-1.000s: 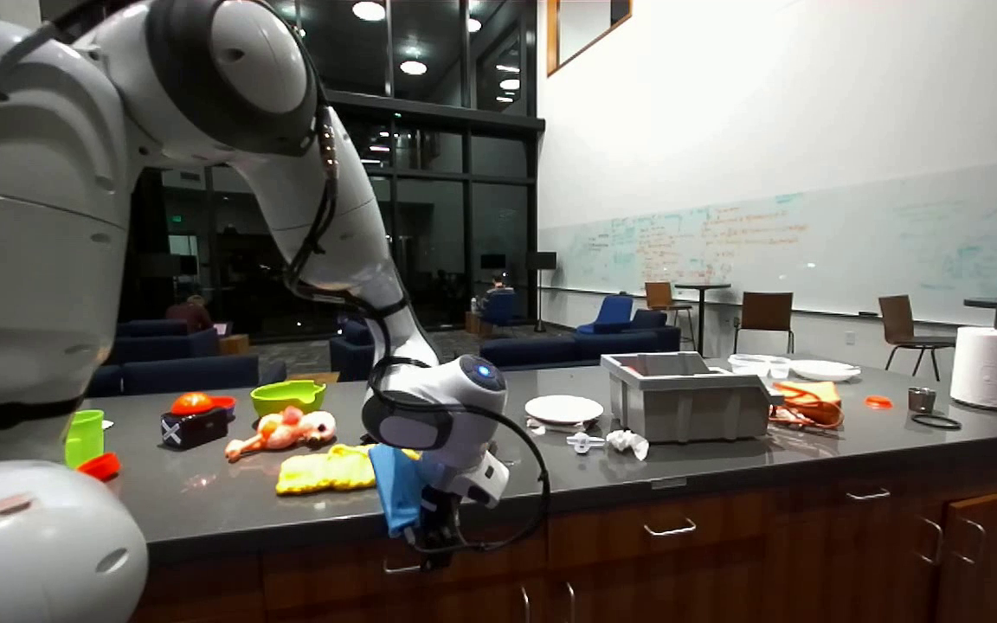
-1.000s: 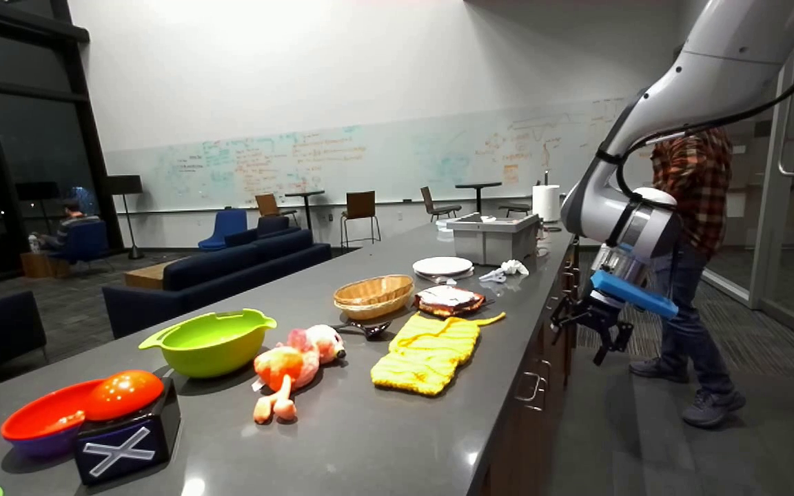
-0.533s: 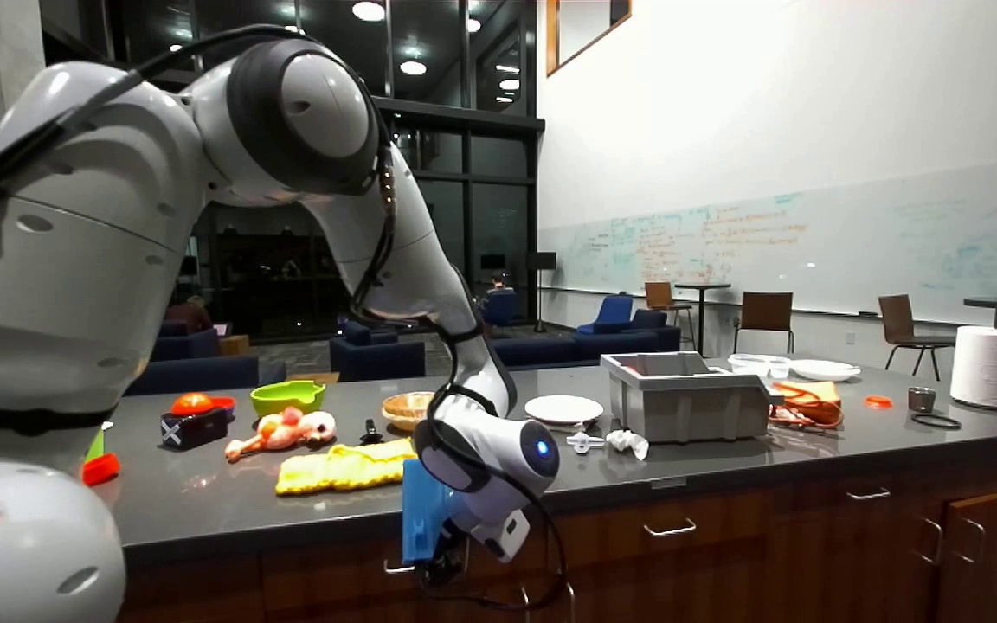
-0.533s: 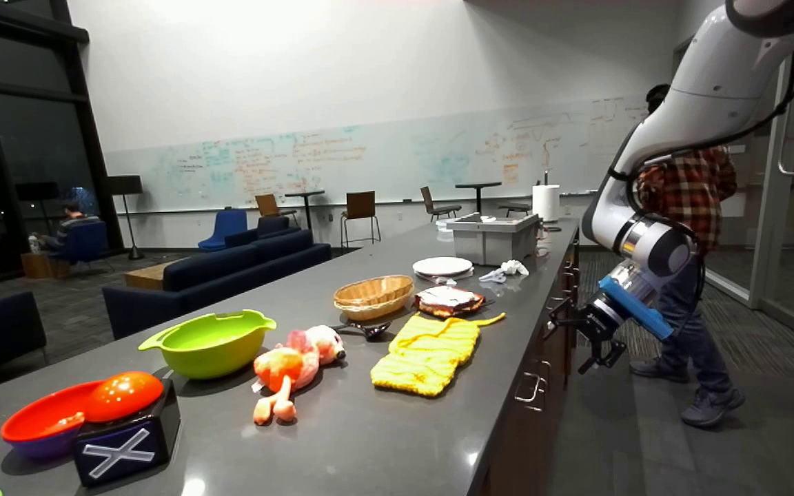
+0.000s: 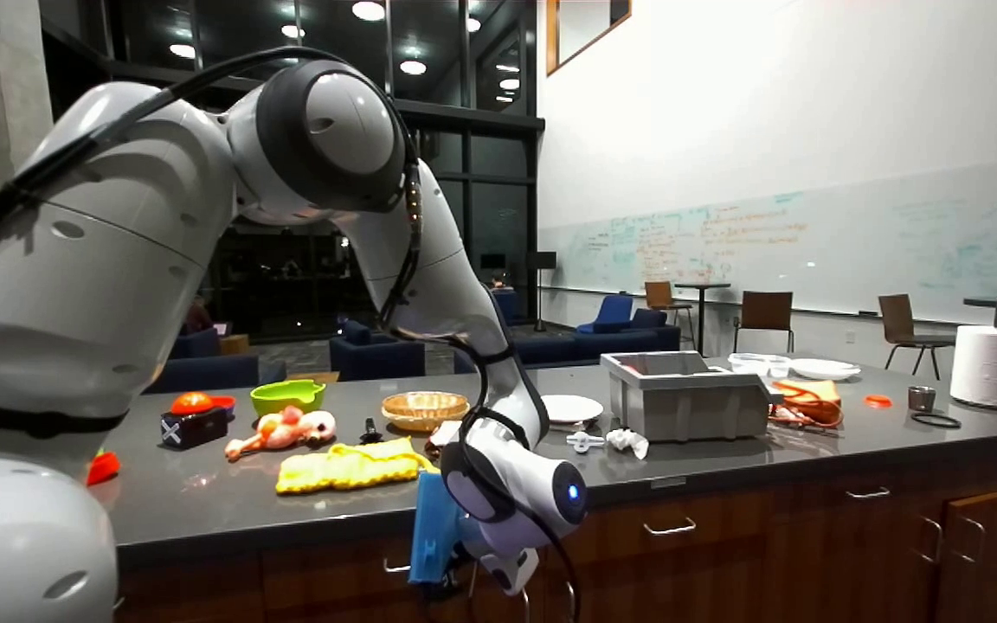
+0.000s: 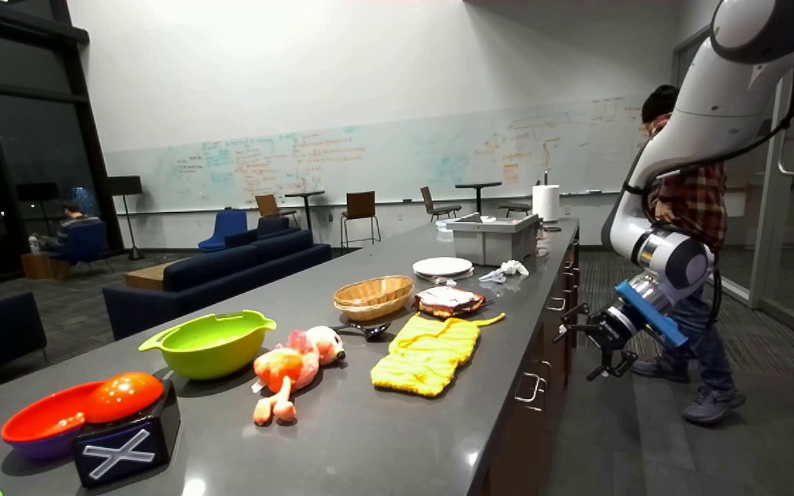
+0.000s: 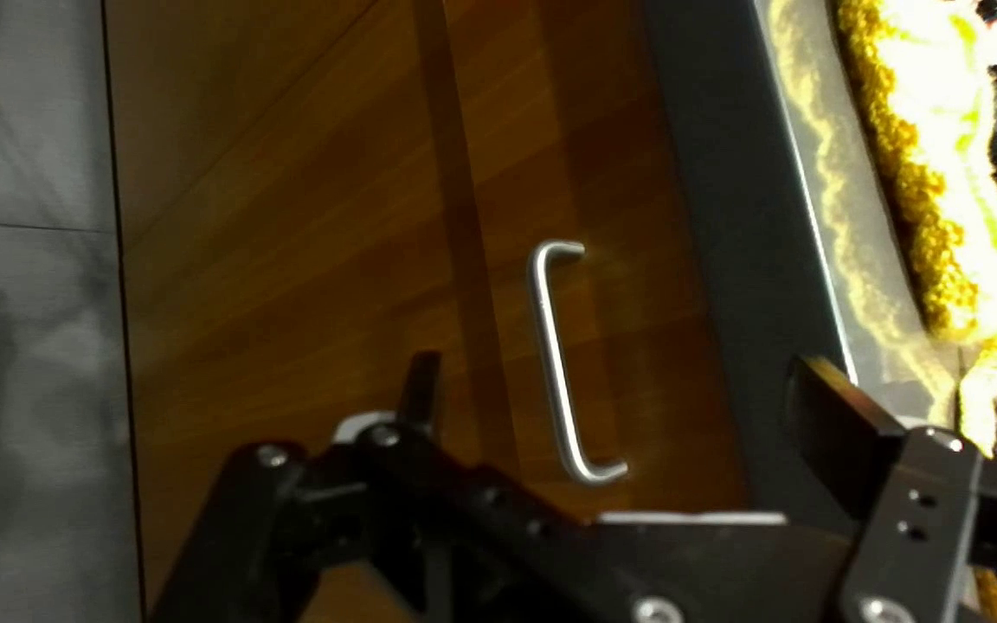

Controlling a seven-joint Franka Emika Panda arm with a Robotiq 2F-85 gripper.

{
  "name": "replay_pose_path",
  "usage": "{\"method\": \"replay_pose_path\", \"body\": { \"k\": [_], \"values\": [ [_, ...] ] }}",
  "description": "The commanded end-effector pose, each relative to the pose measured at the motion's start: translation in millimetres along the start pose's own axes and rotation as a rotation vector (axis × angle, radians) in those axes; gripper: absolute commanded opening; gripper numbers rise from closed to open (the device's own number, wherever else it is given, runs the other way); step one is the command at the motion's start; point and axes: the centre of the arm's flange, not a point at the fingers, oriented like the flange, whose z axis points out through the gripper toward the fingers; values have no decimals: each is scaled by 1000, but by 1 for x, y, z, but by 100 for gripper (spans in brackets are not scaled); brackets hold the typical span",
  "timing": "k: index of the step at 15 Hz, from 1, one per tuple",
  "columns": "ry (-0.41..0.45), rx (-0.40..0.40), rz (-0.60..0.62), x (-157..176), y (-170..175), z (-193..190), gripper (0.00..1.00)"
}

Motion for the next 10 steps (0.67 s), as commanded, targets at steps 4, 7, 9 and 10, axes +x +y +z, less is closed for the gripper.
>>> {"method": "replay_pose_path", "body": {
  "k": [4,7,9,10],
  "values": [
    [-5,-3,-5,-1,-2,3,100],
    [7,-1,-15,-1,1,1,100],
    [35,25,-66,-1,9,4,100],
    [50,36,-87,0,14,6,100]
  ]
}}
